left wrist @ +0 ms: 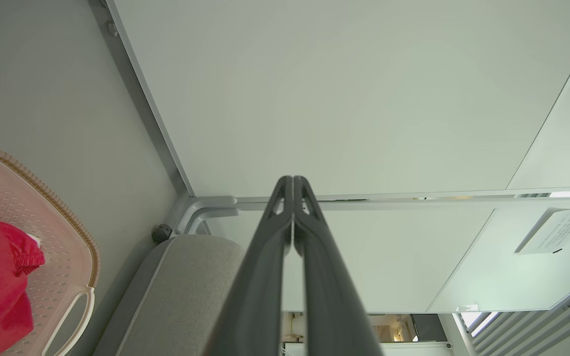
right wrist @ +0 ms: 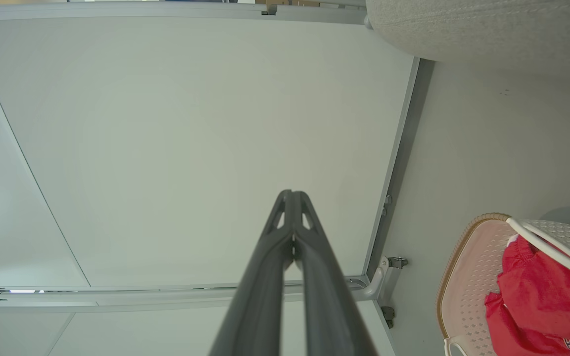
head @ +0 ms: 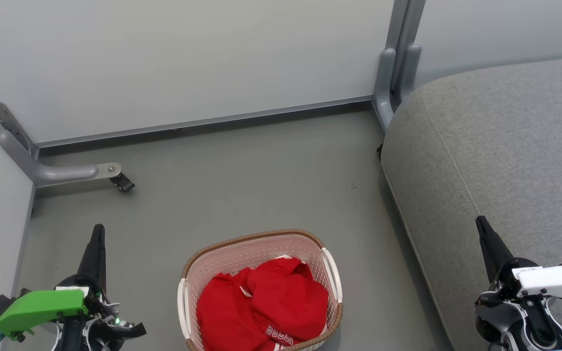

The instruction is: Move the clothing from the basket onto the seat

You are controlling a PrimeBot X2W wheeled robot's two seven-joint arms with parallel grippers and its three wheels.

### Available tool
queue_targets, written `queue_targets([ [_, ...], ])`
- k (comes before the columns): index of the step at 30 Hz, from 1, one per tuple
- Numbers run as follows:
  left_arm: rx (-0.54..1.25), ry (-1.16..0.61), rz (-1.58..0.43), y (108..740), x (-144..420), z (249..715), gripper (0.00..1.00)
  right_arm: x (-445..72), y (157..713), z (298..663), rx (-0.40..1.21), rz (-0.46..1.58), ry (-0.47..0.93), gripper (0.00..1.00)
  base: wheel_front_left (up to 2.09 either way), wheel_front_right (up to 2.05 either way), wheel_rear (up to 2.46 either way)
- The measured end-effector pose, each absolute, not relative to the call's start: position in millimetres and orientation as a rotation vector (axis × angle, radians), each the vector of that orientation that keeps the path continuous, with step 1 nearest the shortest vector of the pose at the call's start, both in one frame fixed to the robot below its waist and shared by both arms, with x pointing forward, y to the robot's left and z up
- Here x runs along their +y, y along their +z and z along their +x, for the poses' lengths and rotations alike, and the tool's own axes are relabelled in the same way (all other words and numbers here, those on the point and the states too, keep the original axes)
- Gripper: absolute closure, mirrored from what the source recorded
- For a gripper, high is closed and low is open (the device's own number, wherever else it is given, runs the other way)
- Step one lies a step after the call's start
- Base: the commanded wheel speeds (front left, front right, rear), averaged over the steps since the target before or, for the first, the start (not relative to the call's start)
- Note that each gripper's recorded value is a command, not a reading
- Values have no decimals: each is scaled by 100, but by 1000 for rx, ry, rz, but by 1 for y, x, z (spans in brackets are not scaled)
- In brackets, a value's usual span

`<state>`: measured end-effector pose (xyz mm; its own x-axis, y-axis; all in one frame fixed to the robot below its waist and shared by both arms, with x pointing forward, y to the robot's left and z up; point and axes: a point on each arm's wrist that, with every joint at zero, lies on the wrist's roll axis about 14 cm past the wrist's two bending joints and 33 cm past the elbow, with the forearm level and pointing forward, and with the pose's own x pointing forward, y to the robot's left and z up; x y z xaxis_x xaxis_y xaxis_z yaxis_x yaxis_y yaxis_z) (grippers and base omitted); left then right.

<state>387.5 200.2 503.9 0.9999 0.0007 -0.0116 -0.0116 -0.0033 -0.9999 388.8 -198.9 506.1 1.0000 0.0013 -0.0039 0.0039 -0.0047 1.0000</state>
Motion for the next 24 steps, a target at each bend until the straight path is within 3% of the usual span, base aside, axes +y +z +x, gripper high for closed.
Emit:
queue_targets([
  [24,9,10,-1574,504,200,388,100,-199,506,389,4,1575,-2,100,0,0,0],
])
